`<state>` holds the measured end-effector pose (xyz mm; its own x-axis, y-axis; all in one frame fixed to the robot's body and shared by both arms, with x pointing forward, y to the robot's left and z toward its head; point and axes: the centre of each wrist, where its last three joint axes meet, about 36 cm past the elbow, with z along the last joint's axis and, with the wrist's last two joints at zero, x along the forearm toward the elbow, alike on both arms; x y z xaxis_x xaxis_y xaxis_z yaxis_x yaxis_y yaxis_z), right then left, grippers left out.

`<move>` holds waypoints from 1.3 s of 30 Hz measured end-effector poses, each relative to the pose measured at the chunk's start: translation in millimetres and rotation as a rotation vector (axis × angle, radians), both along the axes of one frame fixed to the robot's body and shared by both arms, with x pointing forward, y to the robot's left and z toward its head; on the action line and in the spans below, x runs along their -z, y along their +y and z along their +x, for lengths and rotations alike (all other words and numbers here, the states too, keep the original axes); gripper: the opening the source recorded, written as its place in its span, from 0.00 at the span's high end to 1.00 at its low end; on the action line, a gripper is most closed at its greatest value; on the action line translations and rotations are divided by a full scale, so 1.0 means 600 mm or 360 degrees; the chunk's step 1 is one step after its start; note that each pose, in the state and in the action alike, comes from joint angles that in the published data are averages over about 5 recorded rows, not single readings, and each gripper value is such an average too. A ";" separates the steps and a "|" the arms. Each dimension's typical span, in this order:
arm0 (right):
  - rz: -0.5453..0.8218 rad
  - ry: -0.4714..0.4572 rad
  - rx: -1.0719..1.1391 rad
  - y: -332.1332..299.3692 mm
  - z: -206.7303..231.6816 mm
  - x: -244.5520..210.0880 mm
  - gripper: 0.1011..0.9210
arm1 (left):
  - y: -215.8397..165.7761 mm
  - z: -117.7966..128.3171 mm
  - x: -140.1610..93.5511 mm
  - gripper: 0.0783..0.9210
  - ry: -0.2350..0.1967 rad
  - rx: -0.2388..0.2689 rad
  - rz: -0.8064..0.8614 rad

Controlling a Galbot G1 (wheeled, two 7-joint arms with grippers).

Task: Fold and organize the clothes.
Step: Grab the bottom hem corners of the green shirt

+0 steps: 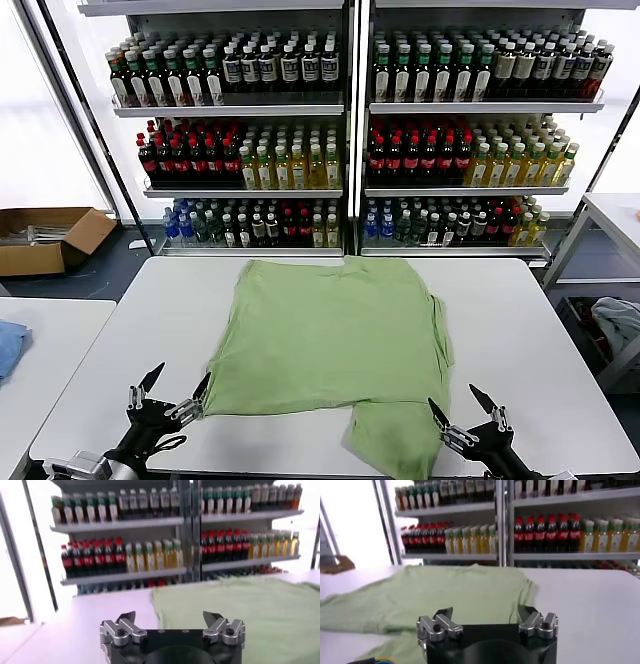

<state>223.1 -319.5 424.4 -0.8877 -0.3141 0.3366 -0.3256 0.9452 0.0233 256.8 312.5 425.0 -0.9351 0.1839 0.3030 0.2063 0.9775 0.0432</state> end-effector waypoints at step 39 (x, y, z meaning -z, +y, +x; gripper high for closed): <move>0.0002 0.0313 -0.0174 0.053 -0.056 0.044 0.55 | -0.028 0.047 0.098 0.25 0.0328 -0.0029 0.0054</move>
<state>189.8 -287.9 397.8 -0.7656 -0.4052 0.4997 -0.4151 0.9045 0.0975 285.3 296.0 366.0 -0.8559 0.1538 0.4938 0.1964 0.9799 0.0352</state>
